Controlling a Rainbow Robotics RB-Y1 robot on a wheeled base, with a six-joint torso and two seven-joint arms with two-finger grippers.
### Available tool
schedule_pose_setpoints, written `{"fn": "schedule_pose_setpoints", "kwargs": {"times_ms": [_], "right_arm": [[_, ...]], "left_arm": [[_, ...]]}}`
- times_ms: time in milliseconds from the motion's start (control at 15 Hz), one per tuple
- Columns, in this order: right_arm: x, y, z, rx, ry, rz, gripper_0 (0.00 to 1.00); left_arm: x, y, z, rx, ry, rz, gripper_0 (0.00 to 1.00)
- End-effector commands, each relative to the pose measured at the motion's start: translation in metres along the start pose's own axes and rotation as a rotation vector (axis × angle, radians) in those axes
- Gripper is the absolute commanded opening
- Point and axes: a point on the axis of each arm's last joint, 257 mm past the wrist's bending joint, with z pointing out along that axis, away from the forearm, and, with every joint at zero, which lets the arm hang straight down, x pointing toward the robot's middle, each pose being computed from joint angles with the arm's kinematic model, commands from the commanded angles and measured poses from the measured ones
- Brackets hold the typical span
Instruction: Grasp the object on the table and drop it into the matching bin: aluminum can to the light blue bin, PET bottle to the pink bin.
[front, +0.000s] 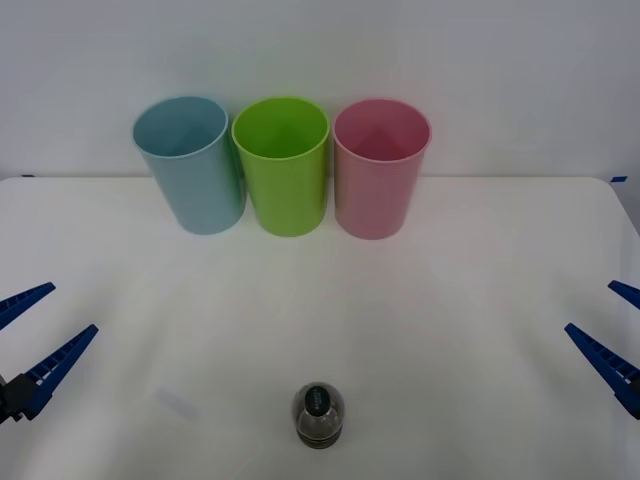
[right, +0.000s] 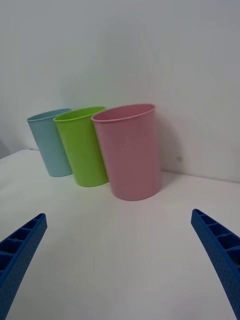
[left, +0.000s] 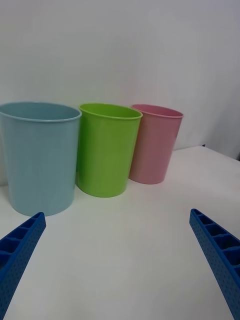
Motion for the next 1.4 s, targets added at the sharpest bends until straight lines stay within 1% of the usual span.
{"fn": "schedule_pose_setpoints", "kwargs": {"times_ms": [67,133,200,333,533,733,800,867,933,1133,1200,1400], "right_arm": [[0.000,0.000,0.000,0.000,0.000,0.000,1.00],[0.019,0.002,-0.008,0.013,0.047,0.017,1.00],[0.018,0.003,-0.007,0.007,0.056,0.007,1.00],[0.018,0.007,-0.007,-0.011,0.060,0.009,1.00],[0.026,0.023,0.001,-0.074,0.078,0.008,1.00],[0.038,0.048,0.010,-0.157,0.099,0.011,1.00],[0.041,0.056,0.013,-0.186,0.102,-0.013,1.00],[0.044,0.060,0.017,-0.202,0.100,-0.050,1.00],[0.048,0.064,0.020,-0.219,0.101,-0.071,1.00],[0.068,0.079,0.027,-0.288,0.114,-0.119,1.00],[0.076,0.083,0.030,-0.321,0.126,-0.131,1.00],[0.092,0.099,0.034,-0.396,0.145,-0.122,1.00]], "left_arm": [[0.000,0.000,0.000,0.000,0.000,0.000,1.00],[0.000,0.000,0.000,0.000,0.000,0.000,1.00],[0.000,0.000,0.000,0.000,0.000,0.000,1.00],[0.000,0.000,0.000,0.000,0.000,0.000,1.00],[0.000,0.000,0.000,0.000,0.000,0.000,1.00],[0.000,0.000,0.000,0.000,0.000,0.000,1.00],[0.000,0.000,0.000,0.000,0.000,0.000,1.00],[0.000,0.000,0.000,0.000,0.000,0.000,1.00],[0.000,0.000,0.000,0.000,0.000,0.000,1.00],[0.000,0.000,0.000,0.000,0.000,0.000,1.00],[0.000,0.000,0.000,0.000,0.000,0.000,1.00],[0.000,0.000,0.000,0.000,0.000,0.000,1.00]]}}
